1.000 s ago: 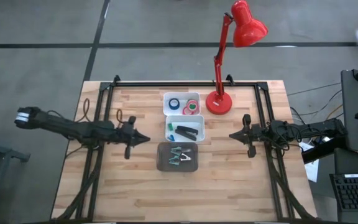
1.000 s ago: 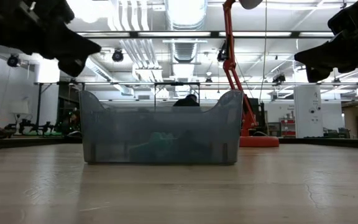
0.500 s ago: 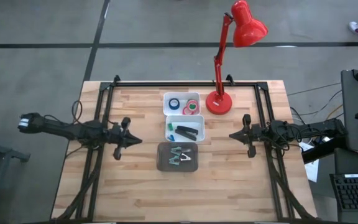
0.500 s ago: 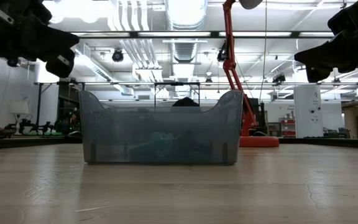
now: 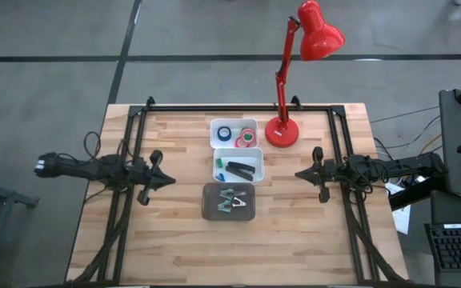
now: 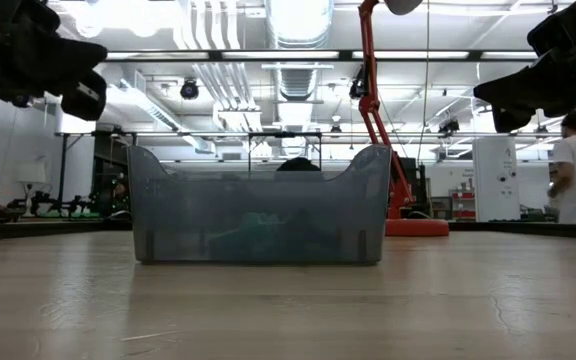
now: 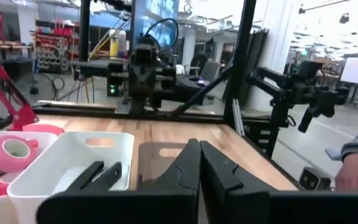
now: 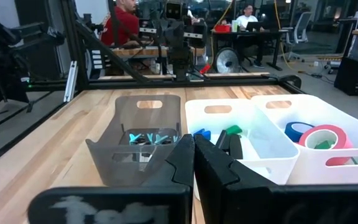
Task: Pick and place Stapler, Stapler remover, tape
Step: Return to Home Position
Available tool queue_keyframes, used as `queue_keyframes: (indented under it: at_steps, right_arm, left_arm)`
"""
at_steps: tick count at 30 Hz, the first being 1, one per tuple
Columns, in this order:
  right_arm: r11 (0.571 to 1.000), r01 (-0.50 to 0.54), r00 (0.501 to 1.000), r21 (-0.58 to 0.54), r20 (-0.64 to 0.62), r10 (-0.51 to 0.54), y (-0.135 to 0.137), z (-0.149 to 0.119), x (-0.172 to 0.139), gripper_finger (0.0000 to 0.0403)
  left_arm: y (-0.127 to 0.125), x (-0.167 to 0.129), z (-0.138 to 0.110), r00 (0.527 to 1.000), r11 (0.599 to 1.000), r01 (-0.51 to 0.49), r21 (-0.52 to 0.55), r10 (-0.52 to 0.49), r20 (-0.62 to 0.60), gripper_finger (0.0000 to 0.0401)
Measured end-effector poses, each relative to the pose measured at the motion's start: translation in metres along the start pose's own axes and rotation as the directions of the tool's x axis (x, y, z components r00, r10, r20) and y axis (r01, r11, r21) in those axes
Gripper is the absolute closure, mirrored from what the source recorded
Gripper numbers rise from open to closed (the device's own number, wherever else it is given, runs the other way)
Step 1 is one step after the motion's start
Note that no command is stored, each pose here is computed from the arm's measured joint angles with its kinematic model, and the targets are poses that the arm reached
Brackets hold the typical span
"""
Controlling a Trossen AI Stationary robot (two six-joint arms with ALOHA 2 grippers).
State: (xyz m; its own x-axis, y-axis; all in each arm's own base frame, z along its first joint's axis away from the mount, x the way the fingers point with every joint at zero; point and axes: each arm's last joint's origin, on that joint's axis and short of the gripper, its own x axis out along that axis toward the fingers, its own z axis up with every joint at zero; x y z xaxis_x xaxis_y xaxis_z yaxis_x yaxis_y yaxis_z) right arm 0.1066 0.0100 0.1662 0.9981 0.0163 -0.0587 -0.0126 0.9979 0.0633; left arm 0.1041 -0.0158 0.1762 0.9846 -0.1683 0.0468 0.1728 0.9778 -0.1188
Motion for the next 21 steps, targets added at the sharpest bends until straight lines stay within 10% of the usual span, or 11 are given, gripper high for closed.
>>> queue_keyframes:
  at_steps: [21]
  right_arm:
    - [1.000, 0.000, 1.000, -0.001, 0.000, 0.000, 0.000, 0.000, 0.000, 0.0394]
  left_arm:
    - [0.003, -0.001, -0.018, 0.989, 0.999, -0.037, -0.019, 0.034, -0.141, 0.0362]
